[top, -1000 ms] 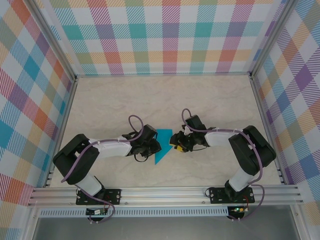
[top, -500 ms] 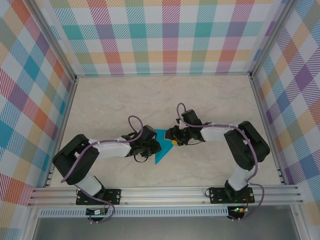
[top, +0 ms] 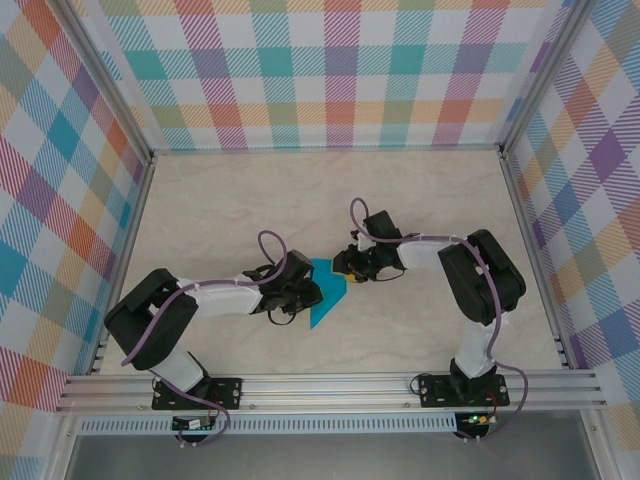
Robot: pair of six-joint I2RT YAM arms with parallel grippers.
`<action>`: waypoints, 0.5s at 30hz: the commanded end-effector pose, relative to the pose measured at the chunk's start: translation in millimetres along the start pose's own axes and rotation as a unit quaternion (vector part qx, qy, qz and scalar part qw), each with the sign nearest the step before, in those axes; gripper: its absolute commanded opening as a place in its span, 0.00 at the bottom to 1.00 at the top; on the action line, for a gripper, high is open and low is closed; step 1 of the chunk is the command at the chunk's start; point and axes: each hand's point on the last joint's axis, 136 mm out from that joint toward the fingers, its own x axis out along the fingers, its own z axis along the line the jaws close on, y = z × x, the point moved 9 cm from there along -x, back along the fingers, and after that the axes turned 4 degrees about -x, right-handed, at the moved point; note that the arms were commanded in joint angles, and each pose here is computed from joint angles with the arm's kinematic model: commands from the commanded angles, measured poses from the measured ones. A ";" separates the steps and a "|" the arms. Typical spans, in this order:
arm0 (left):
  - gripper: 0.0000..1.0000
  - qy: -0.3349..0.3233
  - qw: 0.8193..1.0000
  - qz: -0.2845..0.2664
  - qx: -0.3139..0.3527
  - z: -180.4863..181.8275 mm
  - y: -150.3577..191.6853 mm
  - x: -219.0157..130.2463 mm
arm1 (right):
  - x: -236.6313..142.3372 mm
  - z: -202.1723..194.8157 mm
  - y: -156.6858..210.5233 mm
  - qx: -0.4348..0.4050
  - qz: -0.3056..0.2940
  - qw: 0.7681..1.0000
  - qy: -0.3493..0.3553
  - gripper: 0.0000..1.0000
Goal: Fold a paper plane with a square sheet of paper (pick it up from the middle)
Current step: Fourth fold the wing at the center of the table.
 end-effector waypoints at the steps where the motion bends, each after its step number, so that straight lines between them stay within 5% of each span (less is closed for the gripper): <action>1: 0.24 -0.046 0.999 0.020 0.016 18.8 6.4 -1.7 | 1.1 2.4 -0.4 -0.007 0.016 1.000 -0.012 0.26; 8: 0.25 -0.049 0.998 0.021 0.037 23.3 9.2 -10.0 | -0.8 -1.1 8.4 0.021 0.002 0.999 -0.026 0.13; 15: 0.37 -0.028 0.997 0.001 0.072 14.2 7.3 -38.4 | -0.9 2.6 26.0 0.038 -0.013 0.999 -0.028 0.10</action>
